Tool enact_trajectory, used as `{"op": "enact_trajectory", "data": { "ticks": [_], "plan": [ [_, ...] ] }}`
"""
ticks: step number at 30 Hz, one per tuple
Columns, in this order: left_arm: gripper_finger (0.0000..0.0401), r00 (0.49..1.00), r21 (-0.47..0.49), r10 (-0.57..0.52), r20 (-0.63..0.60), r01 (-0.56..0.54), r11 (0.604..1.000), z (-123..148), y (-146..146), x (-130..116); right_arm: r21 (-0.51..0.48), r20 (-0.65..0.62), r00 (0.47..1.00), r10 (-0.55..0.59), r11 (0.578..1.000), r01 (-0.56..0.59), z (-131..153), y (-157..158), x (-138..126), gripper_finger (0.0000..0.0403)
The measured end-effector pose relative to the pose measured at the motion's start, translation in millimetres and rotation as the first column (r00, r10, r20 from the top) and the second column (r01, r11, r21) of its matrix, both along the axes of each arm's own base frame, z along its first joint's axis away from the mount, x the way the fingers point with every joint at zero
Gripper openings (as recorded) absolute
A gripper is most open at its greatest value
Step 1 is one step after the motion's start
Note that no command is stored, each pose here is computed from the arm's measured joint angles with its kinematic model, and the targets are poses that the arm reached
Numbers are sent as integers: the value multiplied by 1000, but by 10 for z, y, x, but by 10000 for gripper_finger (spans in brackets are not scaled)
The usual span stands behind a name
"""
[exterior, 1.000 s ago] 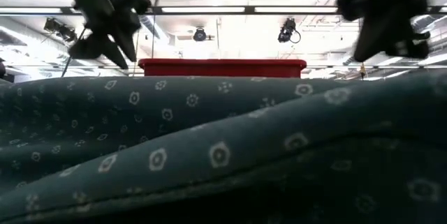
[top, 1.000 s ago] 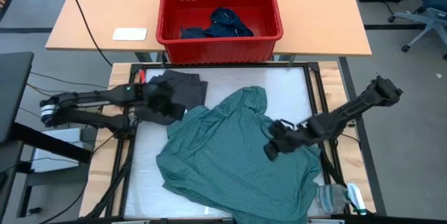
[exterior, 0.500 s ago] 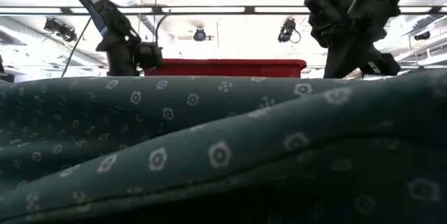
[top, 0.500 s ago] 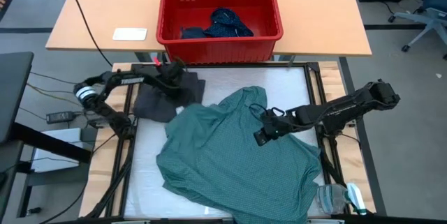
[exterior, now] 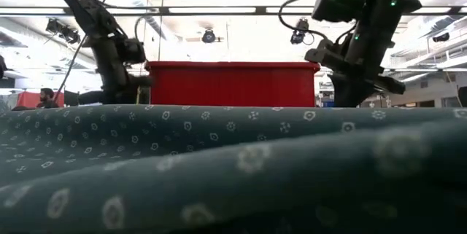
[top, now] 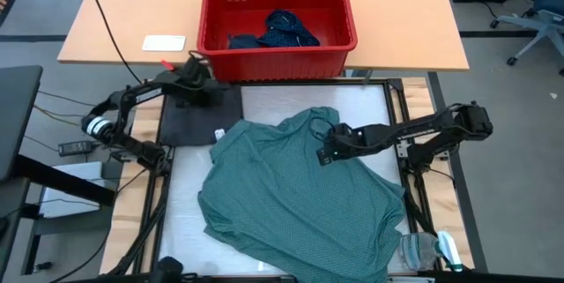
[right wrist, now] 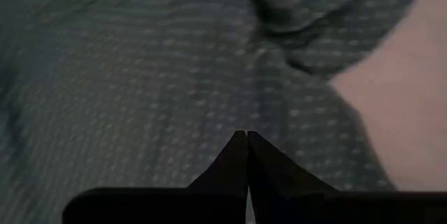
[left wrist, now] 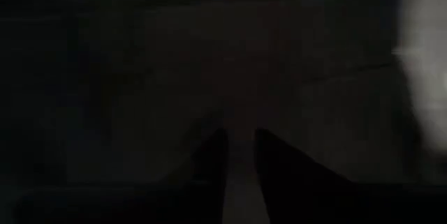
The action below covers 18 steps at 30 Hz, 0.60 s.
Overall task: Fold laundry
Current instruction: Fold the dark green polo
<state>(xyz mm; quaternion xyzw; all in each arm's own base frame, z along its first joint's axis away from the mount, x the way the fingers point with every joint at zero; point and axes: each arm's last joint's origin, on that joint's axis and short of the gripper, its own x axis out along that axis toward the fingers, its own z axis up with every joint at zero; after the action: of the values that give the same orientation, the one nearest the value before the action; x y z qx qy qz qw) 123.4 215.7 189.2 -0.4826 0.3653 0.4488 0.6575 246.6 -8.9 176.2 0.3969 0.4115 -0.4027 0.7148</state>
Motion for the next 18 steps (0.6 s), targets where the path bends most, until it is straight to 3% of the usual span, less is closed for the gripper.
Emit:
{"op": "enact_trajectory", "data": {
  "ticks": [3,5,8,10,14,18],
  "plan": [
    [69,989,51,-79,128,73,996,199,-67,59,-4,-27,996,-83,997,83,-9,-46,-45,10],
    [64,944,161,-213,253,176,971,383,-113,198,1,-39,993,-111,994,111,-14,-88,-61,10],
    [52,768,346,-490,412,365,864,643,-281,527,0,-33,992,-118,993,118,-11,-175,-55,10],
    [38,692,410,-588,419,433,802,697,-418,773,-2,-12,994,-110,994,110,-2,-253,-37,10],
    [6,618,474,-697,364,521,710,582,-621,1226,33,43,992,-116,993,115,18,-414,-6,10],
    [7,574,407,-739,353,617,674,226,-730,1595,51,88,987,-135,990,131,35,-488,17,10]
  ]
}}
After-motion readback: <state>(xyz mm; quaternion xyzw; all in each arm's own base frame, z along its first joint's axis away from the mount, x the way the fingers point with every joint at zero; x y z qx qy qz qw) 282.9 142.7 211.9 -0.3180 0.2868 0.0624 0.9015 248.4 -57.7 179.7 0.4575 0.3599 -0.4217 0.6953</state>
